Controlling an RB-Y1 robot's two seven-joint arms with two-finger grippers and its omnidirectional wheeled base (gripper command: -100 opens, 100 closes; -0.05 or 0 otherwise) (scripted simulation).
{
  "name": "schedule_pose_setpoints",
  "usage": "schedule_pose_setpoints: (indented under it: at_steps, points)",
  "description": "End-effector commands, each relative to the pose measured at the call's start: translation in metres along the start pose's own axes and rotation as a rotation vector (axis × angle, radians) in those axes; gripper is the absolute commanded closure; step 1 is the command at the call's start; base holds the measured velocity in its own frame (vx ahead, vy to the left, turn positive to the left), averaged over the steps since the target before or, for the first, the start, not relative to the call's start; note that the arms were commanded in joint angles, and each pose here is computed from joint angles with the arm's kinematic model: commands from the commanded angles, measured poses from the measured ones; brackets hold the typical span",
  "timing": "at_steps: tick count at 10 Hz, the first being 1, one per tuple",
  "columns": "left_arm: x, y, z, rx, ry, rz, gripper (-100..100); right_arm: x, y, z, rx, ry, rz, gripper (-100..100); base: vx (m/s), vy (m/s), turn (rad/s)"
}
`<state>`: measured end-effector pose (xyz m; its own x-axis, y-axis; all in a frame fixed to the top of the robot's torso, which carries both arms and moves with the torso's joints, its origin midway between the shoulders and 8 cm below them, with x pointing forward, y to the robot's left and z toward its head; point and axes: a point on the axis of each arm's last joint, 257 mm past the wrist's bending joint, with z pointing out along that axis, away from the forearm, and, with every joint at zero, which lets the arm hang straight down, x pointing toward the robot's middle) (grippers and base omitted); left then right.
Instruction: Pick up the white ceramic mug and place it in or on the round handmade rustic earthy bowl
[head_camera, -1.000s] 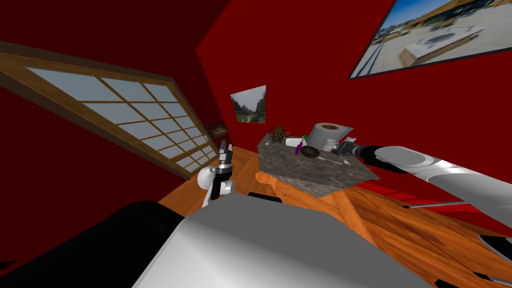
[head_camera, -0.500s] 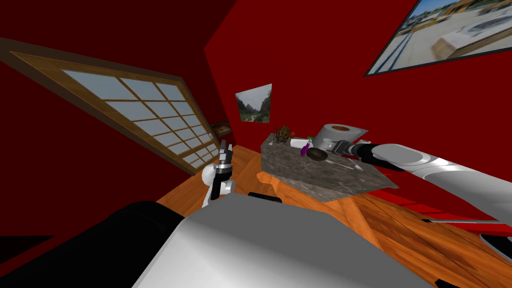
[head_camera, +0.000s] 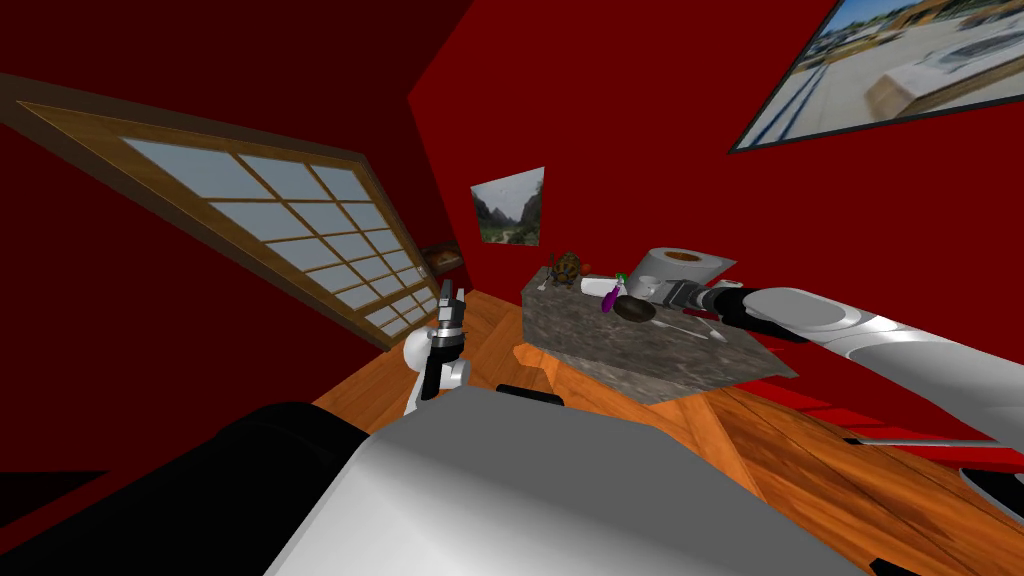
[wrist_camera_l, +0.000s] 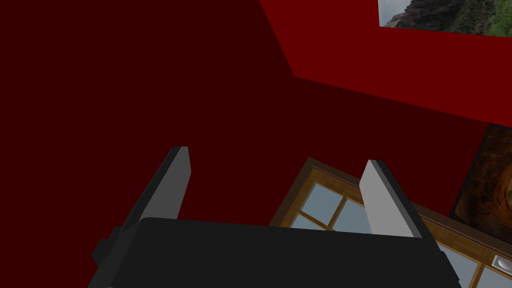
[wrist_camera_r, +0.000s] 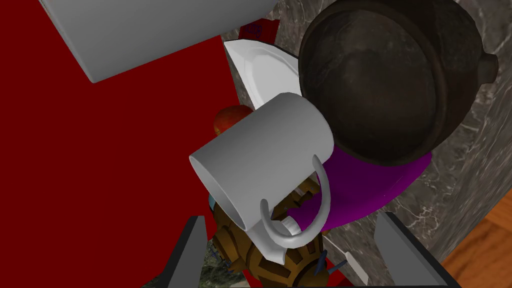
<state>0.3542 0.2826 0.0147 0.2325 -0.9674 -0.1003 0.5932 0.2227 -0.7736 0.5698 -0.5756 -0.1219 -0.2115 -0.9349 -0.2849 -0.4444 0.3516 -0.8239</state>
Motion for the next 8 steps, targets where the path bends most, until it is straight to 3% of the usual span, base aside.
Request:
schedule_pose_setpoints:
  at_steps: [1,2,3,4,5,6,7,8]
  points:
    - [0.0,0.0,0.0,0.0,0.0,0.0,0,0.032,-0.002,-0.015,0.004,0.039,0.013,-100,-0.019,0.02,0.258]
    - [0.0,0.0,0.0,0.0,0.0,0.0,0,0.035,0.005,-0.015,-0.007,0.037,0.037,-100,-0.021,0.016,0.145]
    - [0.0,0.0,0.0,0.0,0.0,0.0,0,0.06,-0.007,-0.031,0.012,0.068,0.037,-100,-0.024,0.032,0.243]
    - [0.0,0.0,0.0,0.0,0.0,0.0,0,0.066,0.005,-0.032,-0.003,0.068,0.07,-100,-0.027,0.022,0.123]
    - [0.0,0.0,0.0,0.0,0.0,0.0,0,0.091,-0.004,-0.049,0.012,0.104,0.064,-100,-0.031,0.03,0.199]
    - [0.0,0.0,0.0,0.0,0.0,0.0,0,0.101,0.012,-0.051,-0.01,0.113,0.09,-100,-0.021,0.023,0.131]
    - [0.0,0.0,0.0,0.0,0.0,0.0,0,0.1,0.011,-0.051,-0.008,0.107,0.1,-100,-0.006,0.009,0.012]
    - [0.0,0.0,0.0,0.0,0.0,0.0,0,0.122,0.0,-0.069,0.012,0.139,0.094,-100,-0.014,0.024,0.264]
